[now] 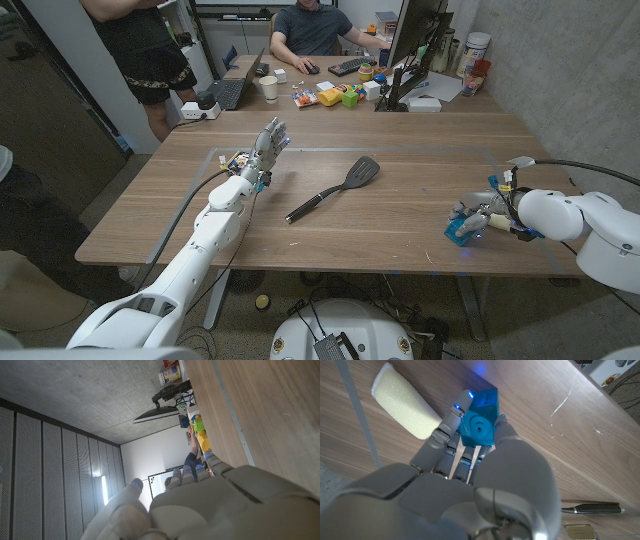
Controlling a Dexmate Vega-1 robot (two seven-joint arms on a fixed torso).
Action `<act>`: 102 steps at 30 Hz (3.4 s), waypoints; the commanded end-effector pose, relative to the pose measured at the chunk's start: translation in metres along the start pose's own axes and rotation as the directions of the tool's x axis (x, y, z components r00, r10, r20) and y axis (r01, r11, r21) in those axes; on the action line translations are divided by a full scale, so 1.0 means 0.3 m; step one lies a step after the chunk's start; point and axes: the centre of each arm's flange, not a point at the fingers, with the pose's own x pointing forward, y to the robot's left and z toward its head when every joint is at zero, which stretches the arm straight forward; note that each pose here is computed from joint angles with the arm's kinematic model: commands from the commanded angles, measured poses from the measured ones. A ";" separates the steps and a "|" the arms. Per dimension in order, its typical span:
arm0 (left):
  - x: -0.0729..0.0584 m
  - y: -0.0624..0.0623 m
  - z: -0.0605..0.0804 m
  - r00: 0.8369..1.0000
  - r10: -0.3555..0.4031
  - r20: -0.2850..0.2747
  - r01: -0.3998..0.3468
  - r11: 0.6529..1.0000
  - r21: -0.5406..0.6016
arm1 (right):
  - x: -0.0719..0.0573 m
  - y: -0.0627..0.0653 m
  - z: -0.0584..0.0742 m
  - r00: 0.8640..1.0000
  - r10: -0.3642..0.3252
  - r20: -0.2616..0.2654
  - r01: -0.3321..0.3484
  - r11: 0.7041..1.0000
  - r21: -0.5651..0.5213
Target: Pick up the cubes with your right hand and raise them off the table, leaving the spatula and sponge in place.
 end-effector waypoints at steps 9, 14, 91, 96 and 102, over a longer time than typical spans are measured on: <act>0.013 -0.028 0.013 1.000 -0.016 0.007 0.016 1.000 0.006 | -0.037 -0.018 -0.031 0.997 -0.075 -0.021 0.075 0.997 0.020; 0.016 -0.034 0.015 1.000 -0.021 0.010 0.021 1.000 0.005 | -0.065 -0.044 -0.040 0.994 -0.107 -0.032 0.108 0.994 0.019; -0.031 -0.050 0.002 0.999 0.015 0.034 -0.015 1.000 -0.013 | -0.459 -0.321 -0.094 0.837 -0.544 -0.060 0.538 0.838 -0.094; -0.043 -0.051 0.006 0.999 0.021 0.036 -0.020 1.000 -0.012 | -0.498 -0.332 -0.098 0.807 -0.587 -0.066 0.579 0.808 -0.109; -0.054 -0.053 0.010 0.999 0.027 0.039 -0.026 1.000 -0.010 | -0.532 -0.344 -0.100 0.777 -0.627 -0.062 0.617 0.777 -0.125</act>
